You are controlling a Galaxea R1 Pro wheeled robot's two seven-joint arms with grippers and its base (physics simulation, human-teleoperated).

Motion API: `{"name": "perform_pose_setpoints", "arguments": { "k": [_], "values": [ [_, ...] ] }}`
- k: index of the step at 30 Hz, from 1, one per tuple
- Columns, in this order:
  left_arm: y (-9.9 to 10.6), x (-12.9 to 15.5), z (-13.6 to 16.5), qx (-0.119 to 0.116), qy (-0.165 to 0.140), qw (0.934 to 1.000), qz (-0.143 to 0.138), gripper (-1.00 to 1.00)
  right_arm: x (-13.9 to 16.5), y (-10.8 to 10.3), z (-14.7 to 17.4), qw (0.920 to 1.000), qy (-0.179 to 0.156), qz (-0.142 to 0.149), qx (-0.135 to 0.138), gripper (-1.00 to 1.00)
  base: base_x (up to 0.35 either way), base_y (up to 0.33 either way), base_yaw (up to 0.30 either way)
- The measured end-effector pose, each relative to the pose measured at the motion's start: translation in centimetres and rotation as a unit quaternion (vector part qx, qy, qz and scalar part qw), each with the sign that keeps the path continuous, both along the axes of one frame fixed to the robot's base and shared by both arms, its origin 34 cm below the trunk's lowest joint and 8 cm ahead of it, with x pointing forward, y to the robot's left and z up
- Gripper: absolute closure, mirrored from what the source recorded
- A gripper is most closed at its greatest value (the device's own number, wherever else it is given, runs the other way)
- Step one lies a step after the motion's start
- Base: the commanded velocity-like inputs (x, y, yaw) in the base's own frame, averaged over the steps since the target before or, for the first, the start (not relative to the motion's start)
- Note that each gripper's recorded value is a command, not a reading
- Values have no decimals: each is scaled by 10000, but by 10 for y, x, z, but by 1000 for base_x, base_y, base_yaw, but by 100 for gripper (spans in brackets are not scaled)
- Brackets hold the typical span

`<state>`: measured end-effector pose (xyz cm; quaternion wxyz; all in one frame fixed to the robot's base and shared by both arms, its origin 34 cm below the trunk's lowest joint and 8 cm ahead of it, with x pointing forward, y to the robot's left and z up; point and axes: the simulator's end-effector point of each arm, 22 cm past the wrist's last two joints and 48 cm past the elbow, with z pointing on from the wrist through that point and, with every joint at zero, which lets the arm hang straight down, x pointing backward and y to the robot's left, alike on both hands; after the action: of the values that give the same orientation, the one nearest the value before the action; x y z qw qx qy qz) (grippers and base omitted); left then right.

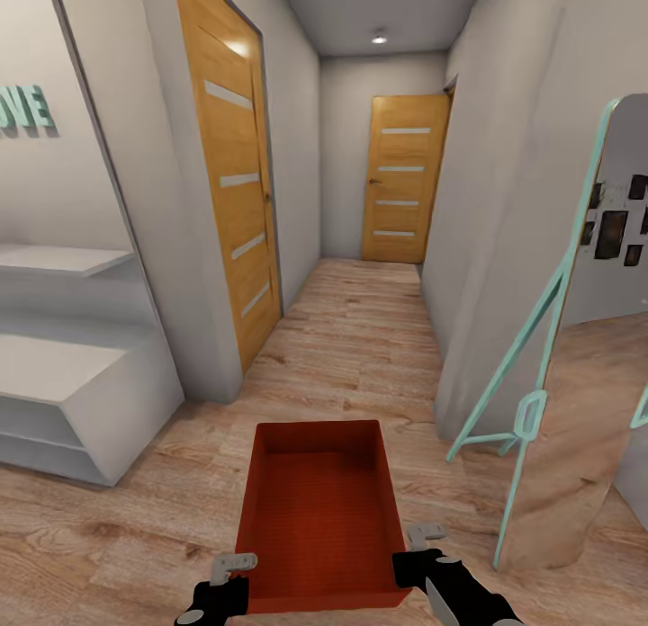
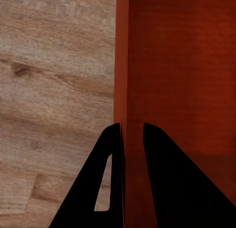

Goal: Move the two storage containers from the living room to the garage. In the garage, place one container on the floor and stack the other container on top of it (either order is fine).

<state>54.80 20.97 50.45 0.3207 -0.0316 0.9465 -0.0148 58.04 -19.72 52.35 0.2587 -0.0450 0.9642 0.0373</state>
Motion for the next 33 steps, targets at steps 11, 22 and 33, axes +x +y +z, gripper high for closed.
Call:
{"name": "perform_pose_setpoints", "arguments": {
  "k": [11, 22, 33],
  "values": [
    [0, 0, 0, -1, 0, 10000, 0, 100, 0, 0, 0, 10000, 0, -1, 0, 100, 296, 200, -49],
    [0, 0, 0, -2, 0, 10000, 0, 100, 0, 0, 0, 10000, 1, -1, 0, 100, 296, 200, -222],
    [-1, 0, 0, -3, 0, 10000, 1, 100, 0, -1, 0, 10000, 1, -1, 0, 100, 296, 200, -196]
  ]
}}
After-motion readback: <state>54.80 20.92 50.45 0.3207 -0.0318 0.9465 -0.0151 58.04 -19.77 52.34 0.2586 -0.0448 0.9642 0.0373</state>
